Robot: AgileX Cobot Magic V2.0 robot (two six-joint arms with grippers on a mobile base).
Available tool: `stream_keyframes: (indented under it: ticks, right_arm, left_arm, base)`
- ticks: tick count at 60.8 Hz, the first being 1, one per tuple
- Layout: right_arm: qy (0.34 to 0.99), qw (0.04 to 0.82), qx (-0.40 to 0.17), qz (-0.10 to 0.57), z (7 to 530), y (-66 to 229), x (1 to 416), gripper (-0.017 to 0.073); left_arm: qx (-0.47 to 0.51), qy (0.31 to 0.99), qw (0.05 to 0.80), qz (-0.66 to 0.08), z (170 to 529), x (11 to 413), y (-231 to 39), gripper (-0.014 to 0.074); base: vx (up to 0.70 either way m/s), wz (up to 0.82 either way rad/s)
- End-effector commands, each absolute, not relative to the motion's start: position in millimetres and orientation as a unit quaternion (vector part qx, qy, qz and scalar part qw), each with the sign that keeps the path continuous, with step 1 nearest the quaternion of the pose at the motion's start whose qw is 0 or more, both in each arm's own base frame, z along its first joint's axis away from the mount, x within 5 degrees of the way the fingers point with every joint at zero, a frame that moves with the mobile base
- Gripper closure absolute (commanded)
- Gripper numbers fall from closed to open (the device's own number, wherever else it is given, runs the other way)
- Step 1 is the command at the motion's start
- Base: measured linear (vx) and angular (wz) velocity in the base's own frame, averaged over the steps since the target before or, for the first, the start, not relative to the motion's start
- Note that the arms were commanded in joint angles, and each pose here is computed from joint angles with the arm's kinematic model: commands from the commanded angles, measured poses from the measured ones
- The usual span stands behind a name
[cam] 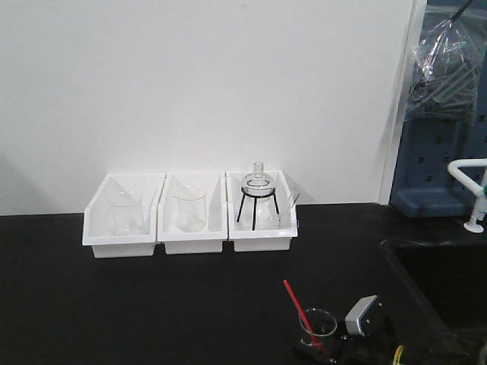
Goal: Grab beaker from right and move to left
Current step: 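Lower the held beaker onto the bench in front of the trays, then open the right gripper and lift it away from the beaker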
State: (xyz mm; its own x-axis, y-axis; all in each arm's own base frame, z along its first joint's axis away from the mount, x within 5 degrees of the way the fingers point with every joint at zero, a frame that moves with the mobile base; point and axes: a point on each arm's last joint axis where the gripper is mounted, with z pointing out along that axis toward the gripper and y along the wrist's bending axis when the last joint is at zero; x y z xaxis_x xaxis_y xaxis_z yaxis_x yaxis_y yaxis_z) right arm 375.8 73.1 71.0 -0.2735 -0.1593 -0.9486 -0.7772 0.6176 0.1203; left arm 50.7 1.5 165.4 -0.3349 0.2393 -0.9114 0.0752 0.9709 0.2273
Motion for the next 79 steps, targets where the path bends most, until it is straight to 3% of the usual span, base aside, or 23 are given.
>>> stream_keyframes:
  ticks: [1, 9, 17, 32, 41, 56, 79]
  right_arm:
    - [0.711, 0.549, -0.317, 0.304, 93, 74, 381, 0.0559]
    - [0.71, 0.55, -0.317, 0.304, 93, 74, 381, 0.0522]
    - [0.71, 0.55, -0.317, 0.305, 93, 74, 381, 0.043]
    - [0.708, 0.551, -0.317, 0.307, 94, 74, 381, 0.0123]
    - [0.71, 0.55, -0.315, 0.308, 93, 73, 381, 0.0001]
    - [0.713, 0.533, -0.338, 0.305, 104, 74, 378, -0.0026]
    - [0.768, 0.466, -0.363, 0.246, 129, 67, 373, -0.0026]
  left_arm:
    - [0.097, 0.795, 0.595, 0.073, 166, 53, 1, 0.06]
    - [0.097, 0.795, 0.595, 0.073, 166, 53, 1, 0.06]
    - [0.097, 0.795, 0.595, 0.073, 166, 53, 1, 0.06]
    - [0.097, 0.795, 0.595, 0.073, 166, 53, 1, 0.06]
    - [0.097, 0.795, 0.595, 0.073, 166, 53, 1, 0.06]
    - [0.097, 0.795, 0.595, 0.073, 166, 53, 1, 0.06]
    - [0.097, 0.795, 0.595, 0.073, 166, 53, 1, 0.06]
  base:
    - [0.0, 0.0]
    - [0.0, 0.0]
    - [0.0, 0.0]
    - [0.0, 0.0]
    - [0.0, 0.0]
    - [0.0, 0.0]
    - [0.0, 0.0]
